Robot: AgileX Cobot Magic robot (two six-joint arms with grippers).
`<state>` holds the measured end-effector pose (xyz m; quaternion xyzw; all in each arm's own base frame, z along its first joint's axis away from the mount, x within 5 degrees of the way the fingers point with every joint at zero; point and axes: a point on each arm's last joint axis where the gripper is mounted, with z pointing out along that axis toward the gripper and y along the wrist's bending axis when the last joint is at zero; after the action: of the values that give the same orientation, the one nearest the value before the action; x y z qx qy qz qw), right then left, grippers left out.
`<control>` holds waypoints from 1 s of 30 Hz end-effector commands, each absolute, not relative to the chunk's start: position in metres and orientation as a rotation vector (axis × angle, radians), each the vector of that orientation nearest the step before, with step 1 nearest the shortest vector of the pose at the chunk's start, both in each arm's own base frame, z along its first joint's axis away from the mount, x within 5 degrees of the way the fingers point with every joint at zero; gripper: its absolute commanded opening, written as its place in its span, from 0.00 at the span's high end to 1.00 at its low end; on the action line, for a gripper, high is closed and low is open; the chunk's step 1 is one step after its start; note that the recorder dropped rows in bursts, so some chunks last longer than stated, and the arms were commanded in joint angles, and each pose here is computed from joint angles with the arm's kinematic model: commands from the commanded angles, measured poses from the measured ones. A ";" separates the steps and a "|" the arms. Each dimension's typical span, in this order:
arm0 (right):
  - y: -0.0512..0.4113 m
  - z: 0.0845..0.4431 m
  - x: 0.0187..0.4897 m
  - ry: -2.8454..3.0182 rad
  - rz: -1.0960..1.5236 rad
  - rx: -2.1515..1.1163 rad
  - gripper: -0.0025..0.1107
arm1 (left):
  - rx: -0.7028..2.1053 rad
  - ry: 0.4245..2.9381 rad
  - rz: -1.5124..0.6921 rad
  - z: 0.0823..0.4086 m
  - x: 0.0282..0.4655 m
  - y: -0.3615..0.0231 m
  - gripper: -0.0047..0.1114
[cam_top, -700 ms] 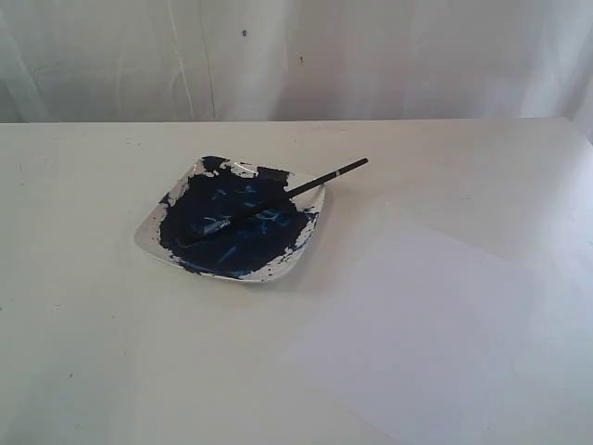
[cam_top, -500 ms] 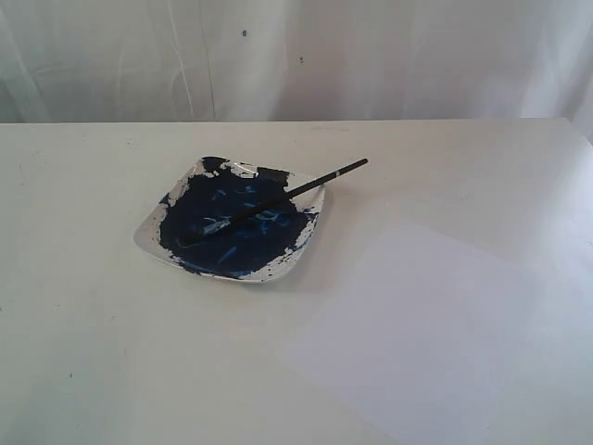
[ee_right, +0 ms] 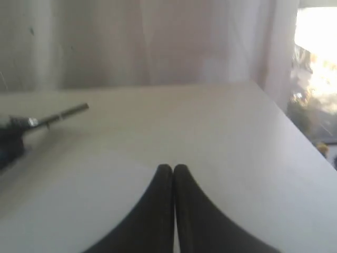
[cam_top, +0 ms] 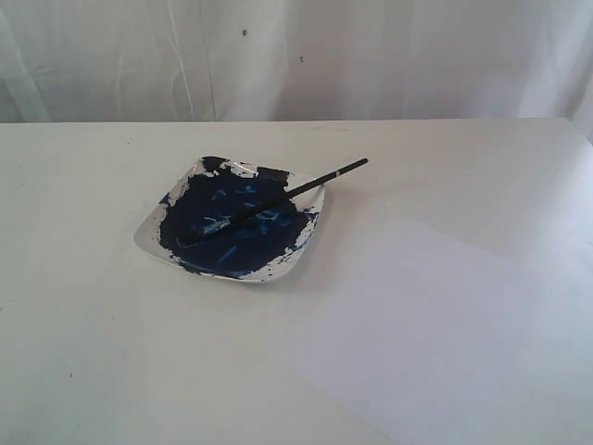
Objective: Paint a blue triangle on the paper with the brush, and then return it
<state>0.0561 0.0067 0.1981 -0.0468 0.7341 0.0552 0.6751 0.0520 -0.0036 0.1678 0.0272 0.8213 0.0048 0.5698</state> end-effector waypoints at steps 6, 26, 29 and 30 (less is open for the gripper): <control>0.014 0.229 0.051 1.304 0.267 -0.113 0.98 | 0.064 1.926 -0.003 0.167 0.052 -0.004 0.96; 0.074 0.270 0.150 1.771 0.843 0.139 0.98 | 0.064 1.926 -0.003 0.167 0.052 -0.004 0.96; 0.102 0.261 0.176 1.838 0.894 0.079 0.98 | 0.064 1.926 -0.003 0.167 0.052 -0.004 0.96; 0.109 0.258 0.183 1.853 0.904 0.068 0.98 | 0.064 1.926 -0.003 0.167 0.052 -0.004 0.96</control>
<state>0.1627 0.0862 0.2669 0.0532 0.7611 0.3624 0.5354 0.0520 -0.0036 0.1678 0.0272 0.8213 0.0048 0.5698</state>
